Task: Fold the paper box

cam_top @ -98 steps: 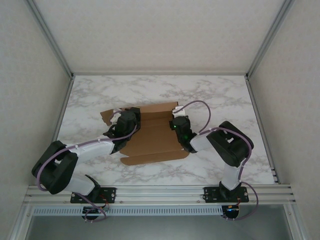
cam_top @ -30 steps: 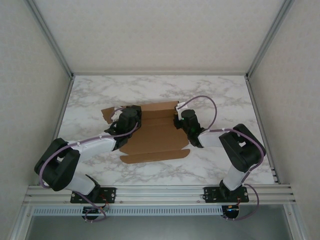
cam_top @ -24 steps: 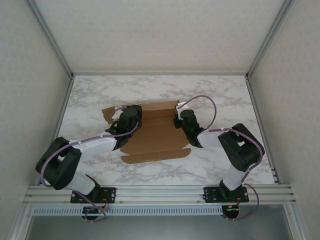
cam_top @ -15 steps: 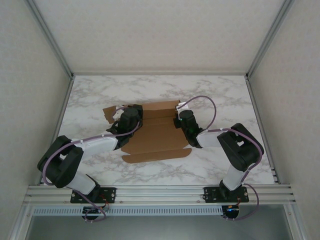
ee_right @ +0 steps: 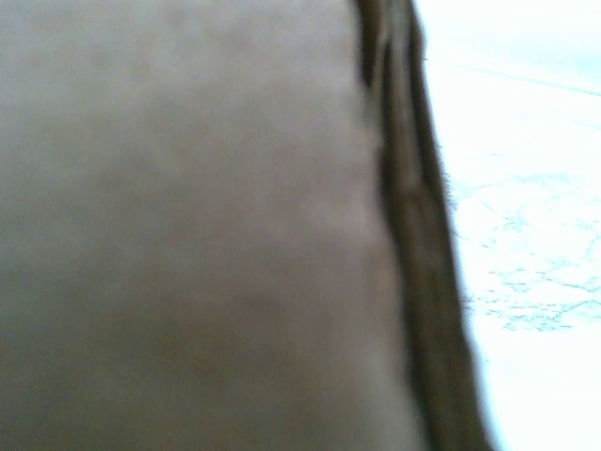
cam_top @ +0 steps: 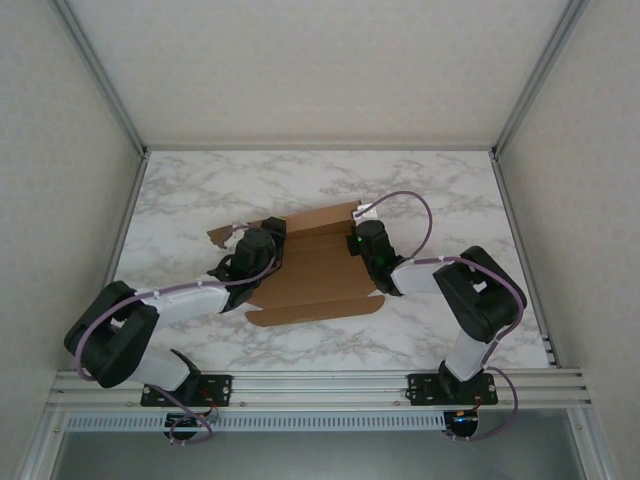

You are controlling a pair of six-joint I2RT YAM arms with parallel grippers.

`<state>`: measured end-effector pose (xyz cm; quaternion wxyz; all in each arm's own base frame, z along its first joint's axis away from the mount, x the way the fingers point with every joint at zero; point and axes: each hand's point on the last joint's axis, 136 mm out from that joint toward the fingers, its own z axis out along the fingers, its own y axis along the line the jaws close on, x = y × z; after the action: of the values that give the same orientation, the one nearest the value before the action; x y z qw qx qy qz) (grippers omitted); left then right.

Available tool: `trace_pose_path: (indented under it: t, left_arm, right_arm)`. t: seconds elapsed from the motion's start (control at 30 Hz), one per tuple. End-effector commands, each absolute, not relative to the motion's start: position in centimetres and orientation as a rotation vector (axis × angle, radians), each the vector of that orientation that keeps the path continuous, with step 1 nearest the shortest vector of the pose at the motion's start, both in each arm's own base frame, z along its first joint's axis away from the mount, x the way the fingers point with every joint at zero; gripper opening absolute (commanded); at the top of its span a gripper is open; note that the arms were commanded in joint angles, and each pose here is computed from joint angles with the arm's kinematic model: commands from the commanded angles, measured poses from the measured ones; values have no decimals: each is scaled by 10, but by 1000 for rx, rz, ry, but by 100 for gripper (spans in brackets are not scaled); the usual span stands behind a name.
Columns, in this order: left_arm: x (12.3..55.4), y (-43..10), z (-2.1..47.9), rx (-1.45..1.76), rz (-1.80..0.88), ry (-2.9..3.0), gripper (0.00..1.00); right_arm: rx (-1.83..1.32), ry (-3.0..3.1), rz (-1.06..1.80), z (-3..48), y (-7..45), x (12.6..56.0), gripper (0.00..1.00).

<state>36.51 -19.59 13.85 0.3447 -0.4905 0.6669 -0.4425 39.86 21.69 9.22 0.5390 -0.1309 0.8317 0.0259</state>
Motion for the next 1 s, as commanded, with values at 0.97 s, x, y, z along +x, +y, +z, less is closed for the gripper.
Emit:
trace_pose_path:
  t: [0.97]
  left_arm:
    - [272,-171,233,-290,-920,2237,67]
  right_arm:
    - [-209,2019,27,96,172,392,0]
